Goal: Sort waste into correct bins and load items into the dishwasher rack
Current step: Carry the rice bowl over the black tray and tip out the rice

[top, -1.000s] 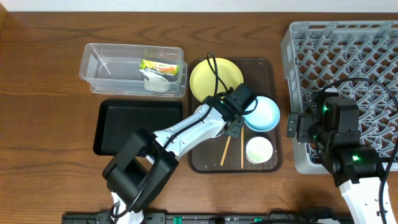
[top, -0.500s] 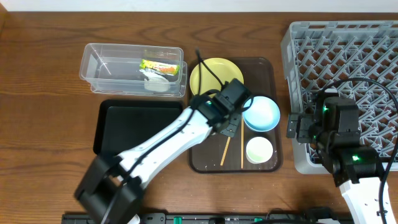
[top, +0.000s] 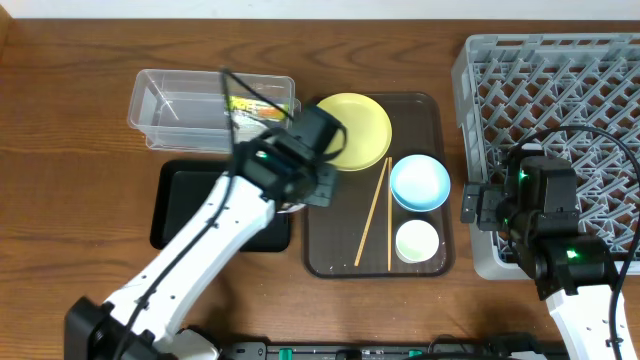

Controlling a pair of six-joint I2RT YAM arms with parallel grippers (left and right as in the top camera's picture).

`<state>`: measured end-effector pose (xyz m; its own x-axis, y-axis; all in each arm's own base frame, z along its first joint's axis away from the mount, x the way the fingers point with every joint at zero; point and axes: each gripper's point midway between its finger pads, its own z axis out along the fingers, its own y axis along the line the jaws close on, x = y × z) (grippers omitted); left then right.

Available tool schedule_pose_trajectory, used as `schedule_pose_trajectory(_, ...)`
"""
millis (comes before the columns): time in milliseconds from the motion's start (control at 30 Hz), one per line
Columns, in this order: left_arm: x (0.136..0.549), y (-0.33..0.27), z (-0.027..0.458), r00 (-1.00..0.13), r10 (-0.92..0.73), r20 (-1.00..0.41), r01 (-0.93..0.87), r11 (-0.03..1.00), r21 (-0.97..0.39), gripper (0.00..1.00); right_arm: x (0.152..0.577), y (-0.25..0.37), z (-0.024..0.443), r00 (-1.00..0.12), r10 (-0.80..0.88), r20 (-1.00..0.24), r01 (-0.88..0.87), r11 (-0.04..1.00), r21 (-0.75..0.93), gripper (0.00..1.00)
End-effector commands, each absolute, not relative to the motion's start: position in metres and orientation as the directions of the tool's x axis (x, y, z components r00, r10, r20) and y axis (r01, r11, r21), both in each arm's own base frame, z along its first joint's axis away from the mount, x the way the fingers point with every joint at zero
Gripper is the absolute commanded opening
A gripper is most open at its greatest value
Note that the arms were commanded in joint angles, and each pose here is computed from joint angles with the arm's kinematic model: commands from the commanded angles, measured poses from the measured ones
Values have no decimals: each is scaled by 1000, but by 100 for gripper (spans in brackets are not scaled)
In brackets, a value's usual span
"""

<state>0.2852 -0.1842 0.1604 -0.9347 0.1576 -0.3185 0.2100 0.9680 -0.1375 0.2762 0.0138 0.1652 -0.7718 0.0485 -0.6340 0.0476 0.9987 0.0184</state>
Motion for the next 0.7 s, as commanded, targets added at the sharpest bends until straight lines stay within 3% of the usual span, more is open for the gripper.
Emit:
schedule_pose_trajectory(0,285,-168,161,-952,117,-283,170,970,-173,6,279,16,174,-760,39,-648,34,999,20,99)
schedule_pose_trajectory(433,289,-127,161,-985,-69,-156,-14,943,-332,6,276,16,172,-768,38,-640,34,999,19,99)
schedule_pose_trajectory(667,292,-129,174,-988,-60,-140,18,866,-500,6,275,16,171,-773,38,-634,35,999,18,99)
